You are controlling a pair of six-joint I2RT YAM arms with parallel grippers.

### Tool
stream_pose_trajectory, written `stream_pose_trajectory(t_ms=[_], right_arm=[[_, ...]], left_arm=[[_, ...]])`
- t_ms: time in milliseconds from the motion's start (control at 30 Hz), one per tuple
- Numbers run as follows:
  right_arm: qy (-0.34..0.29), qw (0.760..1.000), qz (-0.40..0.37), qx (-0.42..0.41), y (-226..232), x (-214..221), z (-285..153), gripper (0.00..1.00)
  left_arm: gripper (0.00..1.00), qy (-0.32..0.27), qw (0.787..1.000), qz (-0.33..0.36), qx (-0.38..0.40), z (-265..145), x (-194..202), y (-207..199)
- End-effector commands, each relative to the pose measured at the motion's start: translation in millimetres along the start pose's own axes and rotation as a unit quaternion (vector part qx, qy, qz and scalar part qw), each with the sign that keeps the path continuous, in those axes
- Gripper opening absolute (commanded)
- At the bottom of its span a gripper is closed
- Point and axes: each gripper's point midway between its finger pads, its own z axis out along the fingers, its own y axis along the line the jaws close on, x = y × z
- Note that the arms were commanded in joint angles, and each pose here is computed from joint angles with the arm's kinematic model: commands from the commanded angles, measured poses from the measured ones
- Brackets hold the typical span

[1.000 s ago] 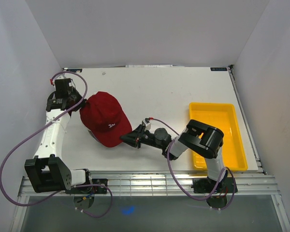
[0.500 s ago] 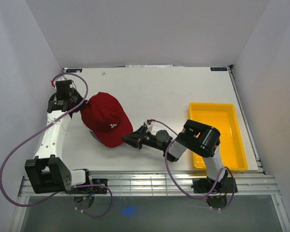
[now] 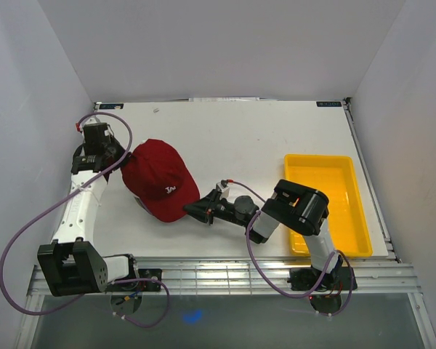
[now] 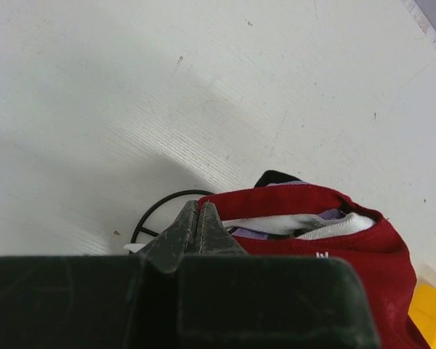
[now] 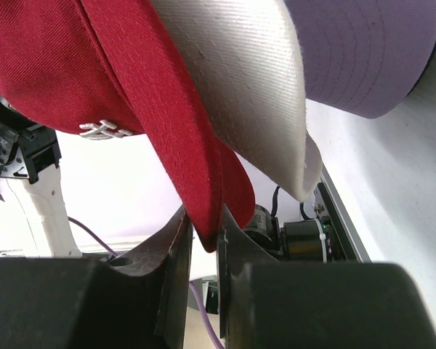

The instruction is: Stack the hats

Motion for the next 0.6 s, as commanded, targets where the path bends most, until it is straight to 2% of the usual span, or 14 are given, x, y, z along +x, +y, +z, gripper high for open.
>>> stream_pose_trajectory(t_ms=[0, 33, 133, 167, 267, 400, 567], right_arm=[[-0.011, 0.992, 0.026, 0.122, -67.2, -6.9, -13.5, 0.08], [-0.011, 0.992, 0.019, 0.121, -65.5, -7.0, -11.6, 0.08], [-0.009, 0.992, 0.008, 0.124, -61.1, -7.0, -7.9, 0.08], [-0.008, 0.993, 0.005, 0.122, -58.4, -6.4, -7.0, 0.08], [-0.009, 0.992, 0.003, 0.125, -58.9, -6.9, -6.2, 0.08], [-0.012, 0.992, 0.003, 0.126, -59.1, -7.7, -7.5, 0.08], [-0.013, 0.992, 0.004, 0.126, -57.8, -7.7, -7.4, 0.08]], left_arm=[[0.00, 0.006, 0.998, 0.010, -0.054, 2.8, 6.7, 28.9], [0.00, 0.002, 0.999, 0.009, -0.054, 0.5, 3.6, 28.0], [0.15, -0.006, 0.999, 0.008, -0.049, -5.5, -1.2, 25.6], [0.25, -0.006, 0.999, 0.008, -0.049, -6.2, -1.8, 25.3], [0.44, -0.011, 0.999, 0.006, -0.044, -10.4, -5.2, 22.9], [0.57, -0.021, 0.999, 0.004, -0.033, -16.8, -12.3, 17.4], [0.62, -0.034, 0.999, -0.003, -0.018, -25.4, -23.4, 8.1]])
